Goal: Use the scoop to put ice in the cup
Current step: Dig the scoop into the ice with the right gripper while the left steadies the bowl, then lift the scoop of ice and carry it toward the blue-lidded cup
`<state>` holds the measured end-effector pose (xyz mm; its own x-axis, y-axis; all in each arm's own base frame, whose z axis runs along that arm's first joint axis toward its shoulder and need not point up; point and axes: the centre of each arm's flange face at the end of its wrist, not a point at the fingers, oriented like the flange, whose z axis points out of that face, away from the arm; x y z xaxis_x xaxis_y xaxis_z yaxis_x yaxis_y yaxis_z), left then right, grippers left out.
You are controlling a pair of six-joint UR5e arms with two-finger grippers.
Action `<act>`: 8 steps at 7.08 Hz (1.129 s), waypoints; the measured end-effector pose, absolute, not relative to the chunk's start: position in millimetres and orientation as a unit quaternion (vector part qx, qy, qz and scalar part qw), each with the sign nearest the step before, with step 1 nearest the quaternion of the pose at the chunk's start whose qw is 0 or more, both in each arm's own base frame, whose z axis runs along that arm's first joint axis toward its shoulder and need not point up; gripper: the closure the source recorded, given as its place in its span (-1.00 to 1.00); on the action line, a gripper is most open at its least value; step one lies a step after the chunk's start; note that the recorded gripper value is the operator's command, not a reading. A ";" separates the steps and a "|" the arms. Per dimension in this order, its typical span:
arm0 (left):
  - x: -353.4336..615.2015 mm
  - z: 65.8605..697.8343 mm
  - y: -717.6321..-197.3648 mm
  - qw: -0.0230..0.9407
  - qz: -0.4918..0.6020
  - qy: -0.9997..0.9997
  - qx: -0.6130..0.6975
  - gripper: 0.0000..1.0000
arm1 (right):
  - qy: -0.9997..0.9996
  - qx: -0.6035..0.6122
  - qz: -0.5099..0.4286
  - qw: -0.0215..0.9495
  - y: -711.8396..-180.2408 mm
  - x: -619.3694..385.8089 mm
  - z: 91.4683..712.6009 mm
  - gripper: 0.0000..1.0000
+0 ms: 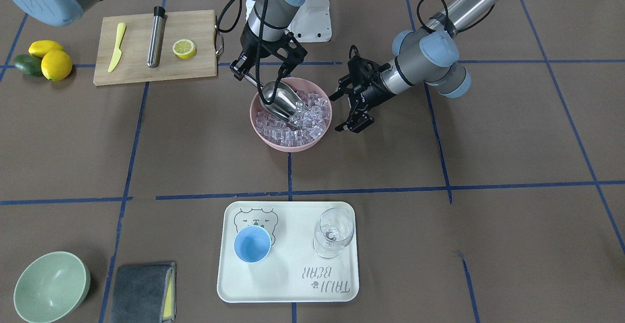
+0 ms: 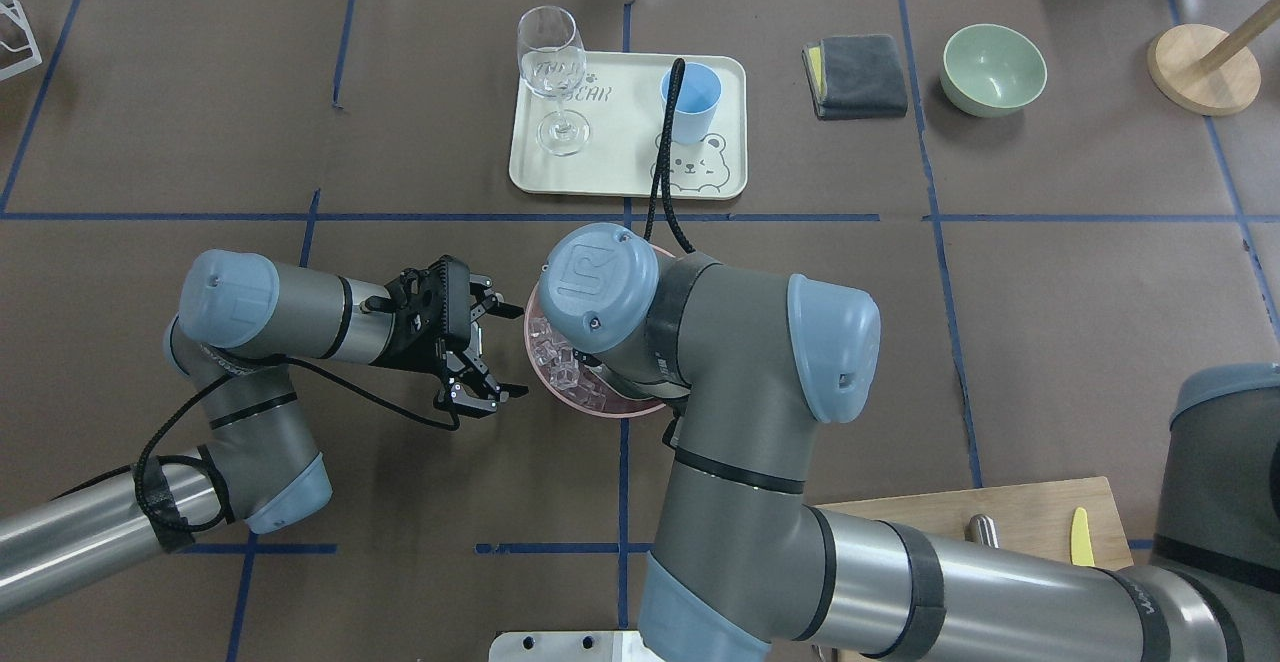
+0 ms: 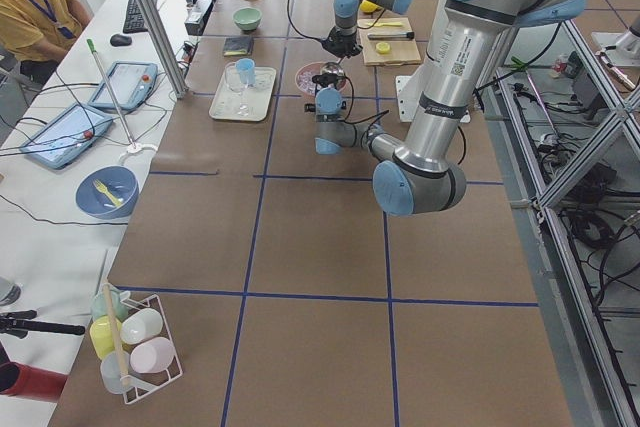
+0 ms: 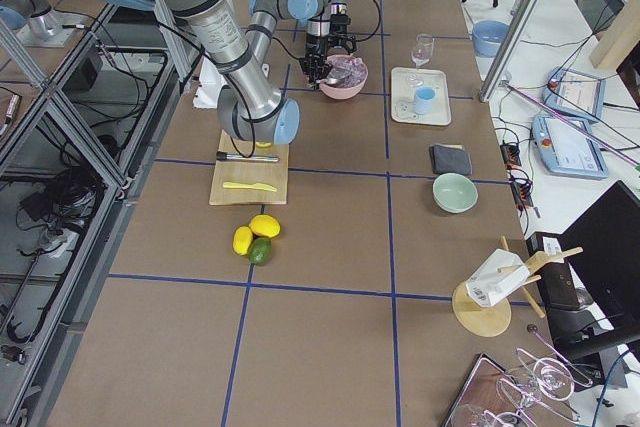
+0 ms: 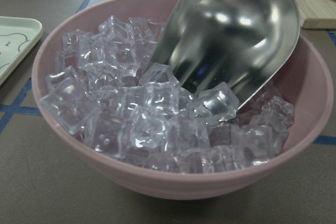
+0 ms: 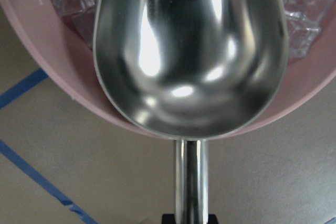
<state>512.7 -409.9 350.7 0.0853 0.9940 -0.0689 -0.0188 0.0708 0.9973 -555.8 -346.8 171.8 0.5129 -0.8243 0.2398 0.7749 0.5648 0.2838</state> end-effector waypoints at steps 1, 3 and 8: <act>512.7 350.7 -409.9 0.543 0.466 0.490 0.498 -0.99 | -0.184 0.079 -0.457 0.866 -346.3 -554.6 173.1 1.00; 512.7 350.7 -409.9 0.543 0.466 0.490 0.498 -0.99 | -0.212 0.108 -0.446 0.863 -341.5 -541.0 181.5 1.00; 512.7 350.7 -409.9 0.543 0.466 0.490 0.498 -0.99 | -0.297 0.184 -0.396 0.850 -337.3 -515.8 203.8 1.00</act>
<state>512.7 -409.9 350.7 0.0852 0.9941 -0.0674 -0.0189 0.0692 0.9974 -515.8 -337.3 203.8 0.5113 -0.7812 0.3583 0.5630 0.6194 0.5472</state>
